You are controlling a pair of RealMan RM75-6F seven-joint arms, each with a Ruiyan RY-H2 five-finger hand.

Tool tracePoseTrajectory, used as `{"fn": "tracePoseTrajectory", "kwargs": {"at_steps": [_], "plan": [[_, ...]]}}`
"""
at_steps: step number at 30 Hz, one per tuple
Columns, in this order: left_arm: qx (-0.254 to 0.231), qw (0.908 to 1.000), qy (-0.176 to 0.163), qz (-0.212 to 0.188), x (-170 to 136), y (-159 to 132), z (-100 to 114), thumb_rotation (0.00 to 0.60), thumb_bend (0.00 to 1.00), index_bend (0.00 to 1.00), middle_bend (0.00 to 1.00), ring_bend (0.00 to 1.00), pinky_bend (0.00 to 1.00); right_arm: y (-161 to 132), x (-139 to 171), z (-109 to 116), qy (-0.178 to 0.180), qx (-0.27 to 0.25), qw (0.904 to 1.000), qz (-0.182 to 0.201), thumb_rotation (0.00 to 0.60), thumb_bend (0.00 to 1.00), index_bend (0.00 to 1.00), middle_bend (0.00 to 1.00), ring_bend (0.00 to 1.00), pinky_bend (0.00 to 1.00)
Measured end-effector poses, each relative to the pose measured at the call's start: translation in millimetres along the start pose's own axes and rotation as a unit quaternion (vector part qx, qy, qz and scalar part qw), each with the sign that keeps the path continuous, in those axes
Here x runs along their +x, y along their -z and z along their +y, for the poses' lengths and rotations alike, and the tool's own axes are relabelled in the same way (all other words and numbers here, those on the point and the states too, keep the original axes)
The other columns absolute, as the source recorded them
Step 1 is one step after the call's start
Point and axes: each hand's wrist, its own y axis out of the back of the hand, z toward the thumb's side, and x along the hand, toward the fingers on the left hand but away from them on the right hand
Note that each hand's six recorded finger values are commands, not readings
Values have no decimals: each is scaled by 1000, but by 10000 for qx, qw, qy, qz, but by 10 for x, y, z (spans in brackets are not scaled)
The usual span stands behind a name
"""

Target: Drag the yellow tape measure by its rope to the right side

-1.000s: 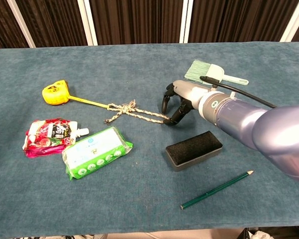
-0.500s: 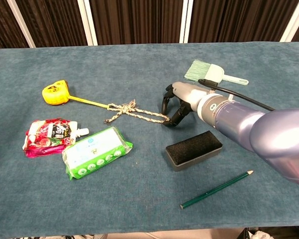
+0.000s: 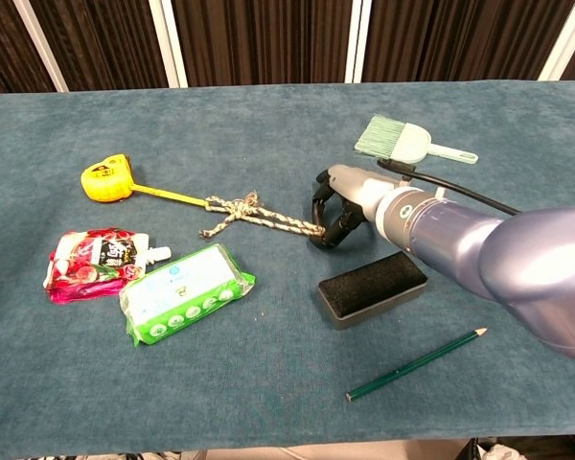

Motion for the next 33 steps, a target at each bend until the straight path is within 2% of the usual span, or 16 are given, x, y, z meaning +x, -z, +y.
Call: {"fn": "tracePoseTrajectory", "kwargs": {"at_steps": [18,33], "plan": [[-20,10000,9,26,-1,5,0,600,245,34,0,0,0,90,0,350,189,-437,9988,-80,600,391,707,12,66,161],[-15,10000,15,10,-2,1,-2,600,245,35,0,0,0,520,47,818,439,-506,9965,-497,600,414,731,12,65,161]]}}
